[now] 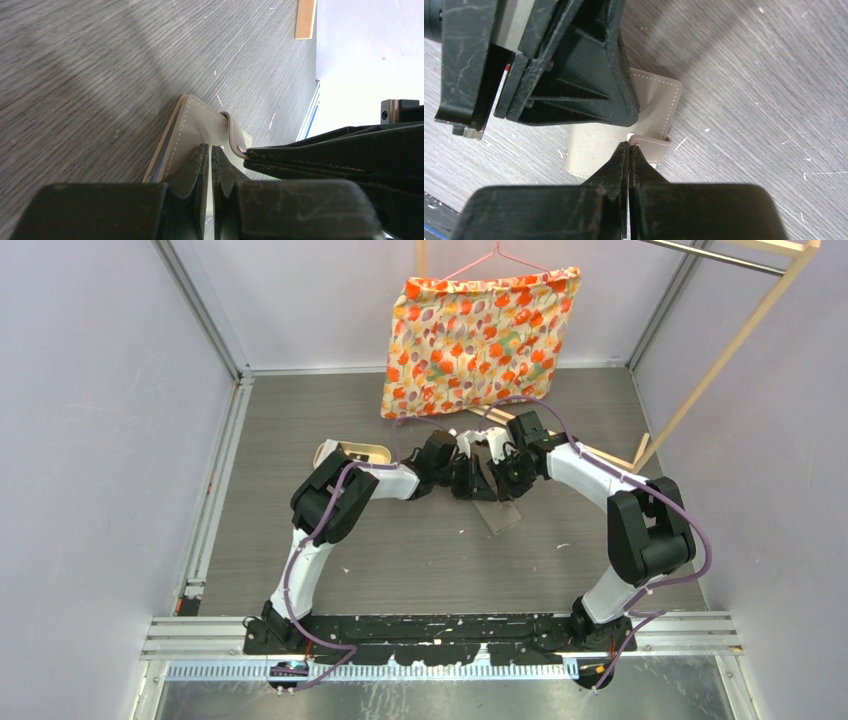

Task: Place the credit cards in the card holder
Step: Close the card holder at the center of the board.

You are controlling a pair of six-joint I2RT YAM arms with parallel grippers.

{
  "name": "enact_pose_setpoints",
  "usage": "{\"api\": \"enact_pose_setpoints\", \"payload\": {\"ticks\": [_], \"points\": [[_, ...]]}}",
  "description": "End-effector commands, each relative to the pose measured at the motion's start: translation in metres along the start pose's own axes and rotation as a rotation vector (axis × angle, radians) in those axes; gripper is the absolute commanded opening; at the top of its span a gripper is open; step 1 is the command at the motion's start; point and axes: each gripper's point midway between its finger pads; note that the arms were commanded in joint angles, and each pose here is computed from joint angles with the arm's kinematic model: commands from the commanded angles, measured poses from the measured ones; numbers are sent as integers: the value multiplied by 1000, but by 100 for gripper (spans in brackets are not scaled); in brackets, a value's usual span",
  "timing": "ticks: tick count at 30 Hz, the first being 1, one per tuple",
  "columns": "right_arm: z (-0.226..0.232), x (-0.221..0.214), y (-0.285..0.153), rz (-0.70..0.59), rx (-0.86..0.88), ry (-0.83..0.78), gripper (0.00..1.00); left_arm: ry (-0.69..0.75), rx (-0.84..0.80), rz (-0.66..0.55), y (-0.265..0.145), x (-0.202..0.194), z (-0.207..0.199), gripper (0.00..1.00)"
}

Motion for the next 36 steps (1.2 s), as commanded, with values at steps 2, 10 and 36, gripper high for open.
{"api": "enact_pose_setpoints", "payload": {"ticks": [2, 10, 36], "points": [[14, 3, -6, -11, 78, -24, 1, 5, 45, 18, 3, -4, 11, 9], [7, -3, 3, 30, 44, -19, 1, 6, 41, 20, 3, -5, 11, 9], [-8, 9, -1, -20, -131, -72, 1, 10, 33, 18, 3, -5, 9, 8]]}}
Point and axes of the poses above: each gripper's point midway between its finger pads, its own y axis out along the fingers, its own z axis along the line the jaws close on, x = y × z, and after that the axes turned 1 degree about y, right-handed
